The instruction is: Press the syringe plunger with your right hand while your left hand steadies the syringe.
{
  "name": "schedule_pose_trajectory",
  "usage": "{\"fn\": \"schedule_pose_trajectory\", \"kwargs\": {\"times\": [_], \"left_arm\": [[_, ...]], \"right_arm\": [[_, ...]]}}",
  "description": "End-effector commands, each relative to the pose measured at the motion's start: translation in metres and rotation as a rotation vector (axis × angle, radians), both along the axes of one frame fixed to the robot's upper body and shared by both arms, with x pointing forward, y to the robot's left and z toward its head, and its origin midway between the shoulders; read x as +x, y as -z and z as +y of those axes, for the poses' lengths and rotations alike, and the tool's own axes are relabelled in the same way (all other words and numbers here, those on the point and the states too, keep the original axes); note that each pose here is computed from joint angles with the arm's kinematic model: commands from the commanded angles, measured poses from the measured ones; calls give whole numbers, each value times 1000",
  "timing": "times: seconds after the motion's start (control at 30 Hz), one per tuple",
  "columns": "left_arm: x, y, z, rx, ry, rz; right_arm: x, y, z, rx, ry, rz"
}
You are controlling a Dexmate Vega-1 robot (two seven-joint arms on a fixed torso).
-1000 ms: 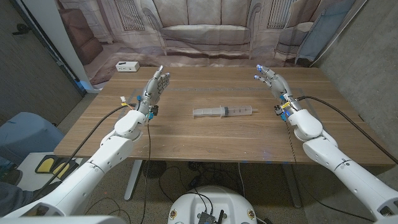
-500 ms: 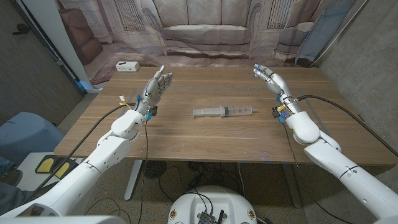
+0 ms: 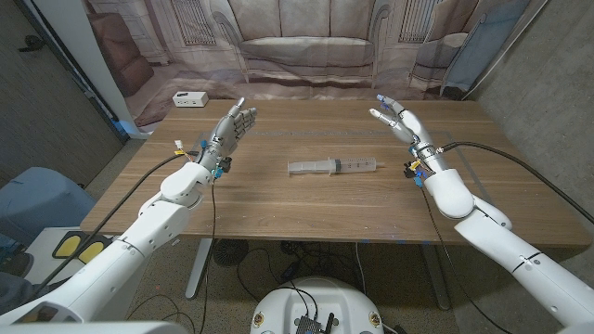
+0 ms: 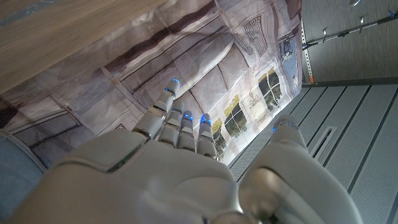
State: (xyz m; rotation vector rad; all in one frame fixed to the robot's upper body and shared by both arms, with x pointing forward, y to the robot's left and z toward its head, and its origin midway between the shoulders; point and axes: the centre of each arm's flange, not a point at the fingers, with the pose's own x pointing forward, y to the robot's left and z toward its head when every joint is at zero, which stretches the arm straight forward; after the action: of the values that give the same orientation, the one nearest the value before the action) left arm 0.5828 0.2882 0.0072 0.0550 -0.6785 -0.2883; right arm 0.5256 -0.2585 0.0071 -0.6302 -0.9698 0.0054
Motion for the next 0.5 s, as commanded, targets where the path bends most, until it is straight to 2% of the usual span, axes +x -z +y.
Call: {"fn": "schedule_pose_trajectory", "kwargs": {"times": [0.03, 0.23, 0.5], "left_arm": [[2, -4, 6, 1, 9, -9], [2, -3, 8, 1, 15, -6], [3, -2, 5, 0, 26, -3]], "right_arm": [[-7, 1, 10, -62, 91, -32], [-10, 0, 13, -140, 147, -41], [-9, 5, 14, -146, 159, -21]]}}
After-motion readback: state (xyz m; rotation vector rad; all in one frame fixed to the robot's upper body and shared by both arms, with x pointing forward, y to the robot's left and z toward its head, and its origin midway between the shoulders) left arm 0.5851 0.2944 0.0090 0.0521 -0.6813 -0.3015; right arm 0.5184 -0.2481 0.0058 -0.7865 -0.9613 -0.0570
